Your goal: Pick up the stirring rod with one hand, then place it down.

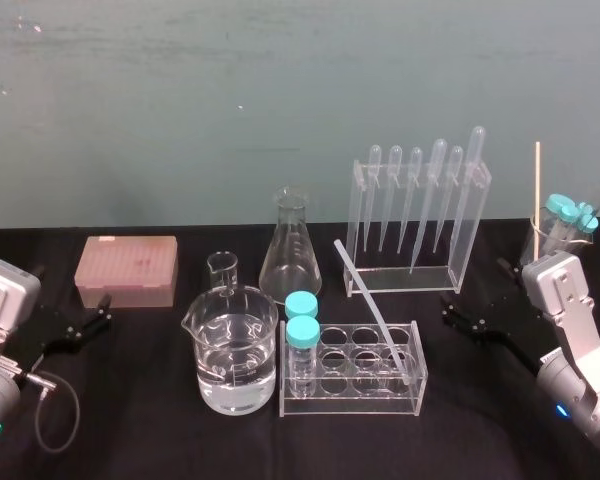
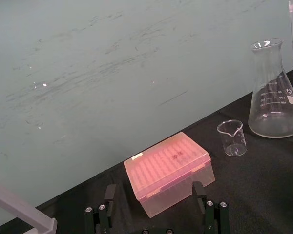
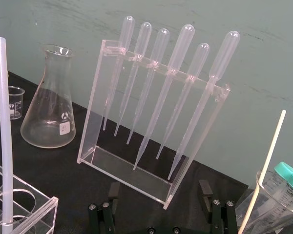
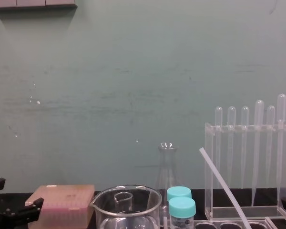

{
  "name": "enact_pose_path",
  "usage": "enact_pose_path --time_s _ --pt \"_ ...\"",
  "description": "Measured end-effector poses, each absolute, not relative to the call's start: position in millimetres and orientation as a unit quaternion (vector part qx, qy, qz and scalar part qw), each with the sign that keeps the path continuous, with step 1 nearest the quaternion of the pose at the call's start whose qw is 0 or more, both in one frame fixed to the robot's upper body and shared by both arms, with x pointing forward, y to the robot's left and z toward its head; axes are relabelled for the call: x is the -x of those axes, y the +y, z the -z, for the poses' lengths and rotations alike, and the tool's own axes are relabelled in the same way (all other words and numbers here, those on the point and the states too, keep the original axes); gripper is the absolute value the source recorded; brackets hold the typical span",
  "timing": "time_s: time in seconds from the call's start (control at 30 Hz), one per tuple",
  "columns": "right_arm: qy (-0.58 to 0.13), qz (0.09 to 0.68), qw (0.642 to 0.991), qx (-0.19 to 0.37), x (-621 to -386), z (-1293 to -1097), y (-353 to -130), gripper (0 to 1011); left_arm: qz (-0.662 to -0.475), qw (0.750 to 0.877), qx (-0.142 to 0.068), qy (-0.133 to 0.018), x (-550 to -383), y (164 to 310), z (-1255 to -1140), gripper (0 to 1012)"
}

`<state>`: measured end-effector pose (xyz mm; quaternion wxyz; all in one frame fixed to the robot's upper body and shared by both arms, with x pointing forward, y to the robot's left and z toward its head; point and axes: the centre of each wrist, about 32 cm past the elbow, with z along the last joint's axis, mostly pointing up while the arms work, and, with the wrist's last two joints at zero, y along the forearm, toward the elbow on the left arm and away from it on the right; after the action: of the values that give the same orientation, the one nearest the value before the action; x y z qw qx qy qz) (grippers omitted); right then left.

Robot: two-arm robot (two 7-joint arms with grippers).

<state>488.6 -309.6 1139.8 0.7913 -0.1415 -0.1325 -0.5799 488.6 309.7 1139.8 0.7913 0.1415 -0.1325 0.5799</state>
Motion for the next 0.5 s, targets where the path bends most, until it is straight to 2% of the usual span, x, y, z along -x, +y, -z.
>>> enact_pose_path --time_s 0.5 --pt "-0.133 0.580 0.791 0.141 -488.6 -1139.8 -309.7 1003 -0.580 0.791 -0.141 -0.132 -488.6 309.7 -1139.8 1000"
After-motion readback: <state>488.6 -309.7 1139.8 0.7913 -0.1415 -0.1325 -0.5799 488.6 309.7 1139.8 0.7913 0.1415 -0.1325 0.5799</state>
